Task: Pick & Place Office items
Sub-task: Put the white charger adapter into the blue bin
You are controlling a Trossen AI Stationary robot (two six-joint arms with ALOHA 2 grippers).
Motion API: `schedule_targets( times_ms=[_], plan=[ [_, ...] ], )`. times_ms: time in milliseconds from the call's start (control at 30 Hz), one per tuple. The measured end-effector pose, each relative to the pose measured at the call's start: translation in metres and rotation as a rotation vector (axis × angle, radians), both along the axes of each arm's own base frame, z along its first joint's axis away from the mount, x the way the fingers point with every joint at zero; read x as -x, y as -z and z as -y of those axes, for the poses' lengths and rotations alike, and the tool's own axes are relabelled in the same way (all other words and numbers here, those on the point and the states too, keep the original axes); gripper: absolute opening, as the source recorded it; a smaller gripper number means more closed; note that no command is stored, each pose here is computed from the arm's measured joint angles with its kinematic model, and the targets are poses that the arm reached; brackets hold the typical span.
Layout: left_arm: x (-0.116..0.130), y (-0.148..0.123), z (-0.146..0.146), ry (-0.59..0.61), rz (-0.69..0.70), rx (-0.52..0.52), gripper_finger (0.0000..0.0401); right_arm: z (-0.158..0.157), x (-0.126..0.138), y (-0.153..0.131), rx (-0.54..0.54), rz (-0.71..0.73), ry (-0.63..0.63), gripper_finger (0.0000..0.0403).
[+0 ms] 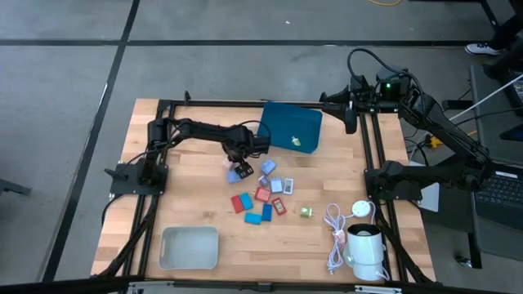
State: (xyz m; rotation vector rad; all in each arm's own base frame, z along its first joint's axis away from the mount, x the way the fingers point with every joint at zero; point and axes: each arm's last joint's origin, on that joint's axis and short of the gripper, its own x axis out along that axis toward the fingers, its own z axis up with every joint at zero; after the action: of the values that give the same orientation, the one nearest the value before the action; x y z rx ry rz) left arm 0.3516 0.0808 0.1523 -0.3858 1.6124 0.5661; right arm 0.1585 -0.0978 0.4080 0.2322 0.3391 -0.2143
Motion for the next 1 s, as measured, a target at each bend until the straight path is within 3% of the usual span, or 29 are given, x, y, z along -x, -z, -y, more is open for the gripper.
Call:
schedule_targets(
  times_ms=[200,367,533,733,1000],
  plan=[
    [0.006,0.005,0.001,-0.031,-0.041,-0.006,0.0294,0.0,0.0,0.0,0.007,-0.002,-0.003,0.021],
    [0.013,0.004,0.003,-0.104,-0.12,-0.105,0.0294,0.0,0.0,0.0,0.014,-0.003,-0.004,0.021],
    [0.011,0.005,0.004,-0.198,-0.085,-0.058,0.0294,0.003,-0.004,0.002,0.015,-0.017,-0.005,0.021],
    [0.012,0.007,0.004,-0.319,-0.061,-0.075,0.0294,0.006,-0.009,0.006,0.001,-0.035,-0.006,0.021],
    [0.017,-0.005,0.0,-0.4,-0.144,-0.192,0.0294,0.007,-0.011,0.006,0.004,-0.024,-0.013,0.021]
  ],
)
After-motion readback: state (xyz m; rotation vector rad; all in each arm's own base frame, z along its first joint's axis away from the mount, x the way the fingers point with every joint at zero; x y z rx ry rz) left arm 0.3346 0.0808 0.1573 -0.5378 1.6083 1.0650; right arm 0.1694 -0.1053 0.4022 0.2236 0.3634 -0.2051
